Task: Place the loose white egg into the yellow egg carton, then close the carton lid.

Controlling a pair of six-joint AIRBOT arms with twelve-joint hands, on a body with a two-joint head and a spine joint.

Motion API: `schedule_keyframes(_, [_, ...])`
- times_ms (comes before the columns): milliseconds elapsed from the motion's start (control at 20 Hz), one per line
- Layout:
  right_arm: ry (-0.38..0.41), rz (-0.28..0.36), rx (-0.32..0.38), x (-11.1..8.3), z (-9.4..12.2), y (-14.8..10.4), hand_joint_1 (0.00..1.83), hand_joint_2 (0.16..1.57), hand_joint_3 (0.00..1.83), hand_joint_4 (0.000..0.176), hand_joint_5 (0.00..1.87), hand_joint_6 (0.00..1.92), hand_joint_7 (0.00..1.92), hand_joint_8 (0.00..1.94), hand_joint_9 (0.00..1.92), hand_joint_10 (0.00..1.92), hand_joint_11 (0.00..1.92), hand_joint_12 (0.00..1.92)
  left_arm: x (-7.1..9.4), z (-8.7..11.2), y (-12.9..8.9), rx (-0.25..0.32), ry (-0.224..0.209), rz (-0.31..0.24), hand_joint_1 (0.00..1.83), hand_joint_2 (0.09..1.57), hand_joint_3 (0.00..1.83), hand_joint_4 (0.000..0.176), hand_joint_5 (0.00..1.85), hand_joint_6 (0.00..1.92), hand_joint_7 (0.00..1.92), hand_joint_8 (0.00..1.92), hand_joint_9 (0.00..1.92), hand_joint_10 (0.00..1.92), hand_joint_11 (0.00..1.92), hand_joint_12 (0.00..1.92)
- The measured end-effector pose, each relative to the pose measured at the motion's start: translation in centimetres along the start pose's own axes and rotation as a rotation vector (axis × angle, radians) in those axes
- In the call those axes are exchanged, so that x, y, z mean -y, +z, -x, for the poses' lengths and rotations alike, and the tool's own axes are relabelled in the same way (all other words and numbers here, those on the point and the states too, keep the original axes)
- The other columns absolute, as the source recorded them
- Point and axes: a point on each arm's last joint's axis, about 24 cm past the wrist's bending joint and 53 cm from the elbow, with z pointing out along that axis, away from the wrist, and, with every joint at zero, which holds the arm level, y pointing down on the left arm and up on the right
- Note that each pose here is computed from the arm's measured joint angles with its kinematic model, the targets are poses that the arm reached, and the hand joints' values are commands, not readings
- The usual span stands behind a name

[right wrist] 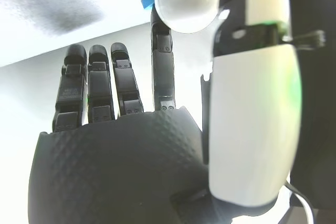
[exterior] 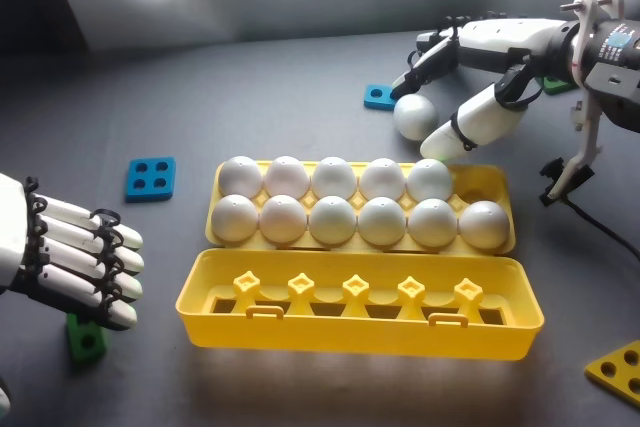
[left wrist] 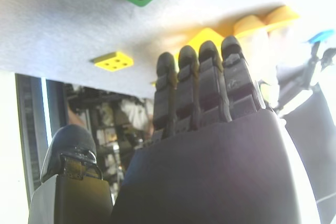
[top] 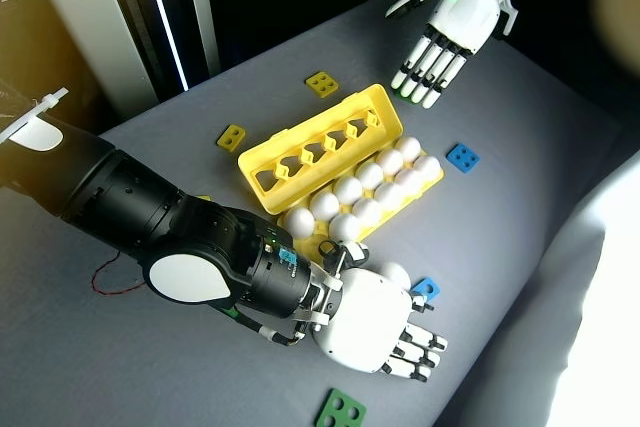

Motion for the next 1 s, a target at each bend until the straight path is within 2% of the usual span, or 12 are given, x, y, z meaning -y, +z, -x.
schedule_keyframes(200, [-0.023,0.007,-0.003,-0.2,-0.1,0.0,0.96,0.84,0.0,0.176,0.62,0.01,0.0,0.0,0.0,0.0,0.0,0.13,0.0,0.0,0.0,-0.002,0.0,-0.001,0.0,1.13,0.0,0.0,0.27,0.01,0.19,0.01,0.08,0.01,0.01,0.01])
schedule_keyframes(250, [-0.028,0.013,-0.004,-0.3,-0.1,0.0,0.91,0.86,0.0,0.176,0.51,0.0,0.0,0.0,0.0,0.0,0.0,0.18,0.0,0.0,0.0,-0.002,0.001,-0.001,0.0,1.12,0.0,0.0,0.26,0.0,0.17,0.0,0.07,0.0,0.0,0.0])
schedule_keyframes(300, [-0.034,0.02,-0.004,-0.5,-0.1,0.0,0.9,0.87,0.0,0.176,0.51,0.0,0.0,0.0,0.0,0.0,0.0,0.16,0.0,0.0,0.0,-0.002,0.001,-0.001,0.0,1.12,0.0,0.0,0.25,0.0,0.17,0.0,0.06,0.0,0.0,0.0])
schedule_keyframes(450, [-0.034,0.03,-0.004,-0.7,-0.1,0.0,0.96,0.85,0.0,0.176,0.64,0.0,0.03,0.01,0.0,0.0,0.0,0.09,0.0,-0.1,0.0,-0.003,0.001,-0.001,0.0,1.13,0.0,0.0,0.27,0.01,0.18,0.0,0.07,0.0,0.0,0.0])
schedule_keyframes(700, [-0.069,0.053,-0.009,-1.2,-0.2,0.0,0.95,0.86,0.0,0.176,0.58,0.01,0.03,0.0,0.0,0.0,0.0,0.13,0.0,-0.1,0.2,-0.006,0.003,-0.005,0.0,1.12,0.0,0.0,0.26,0.0,0.18,0.0,0.07,0.0,0.0,0.0])
schedule_keyframes(800, [-0.099,0.067,-0.014,-1.6,-0.4,-0.1,0.95,0.85,0.0,0.176,0.59,0.0,0.05,0.0,0.0,0.0,0.0,0.07,0.0,-0.1,0.2,-0.006,0.003,-0.005,0.0,1.12,0.0,0.0,0.28,0.01,0.19,0.0,0.08,0.01,0.0,0.0])
schedule_keyframes(900, [-0.101,0.075,-0.014,-1.8,-0.4,-0.1,0.96,0.85,0.0,0.176,0.56,0.0,0.05,0.0,0.0,0.0,0.0,0.03,0.0,-0.1,0.2,-0.006,0.003,-0.005,0.0,1.12,0.0,0.0,0.27,0.0,0.19,0.0,0.07,0.0,0.0,0.0])
schedule_keyframes(1000, [-0.102,0.077,-0.016,-1.7,-0.6,-0.1,0.97,0.85,0.0,0.176,0.6,0.02,0.08,0.01,0.0,0.0,0.0,0.03,0.0,-0.1,0.2,-0.006,0.003,-0.005,0.0,1.13,0.0,0.0,0.27,0.0,0.17,0.01,0.06,0.0,0.0,0.0])
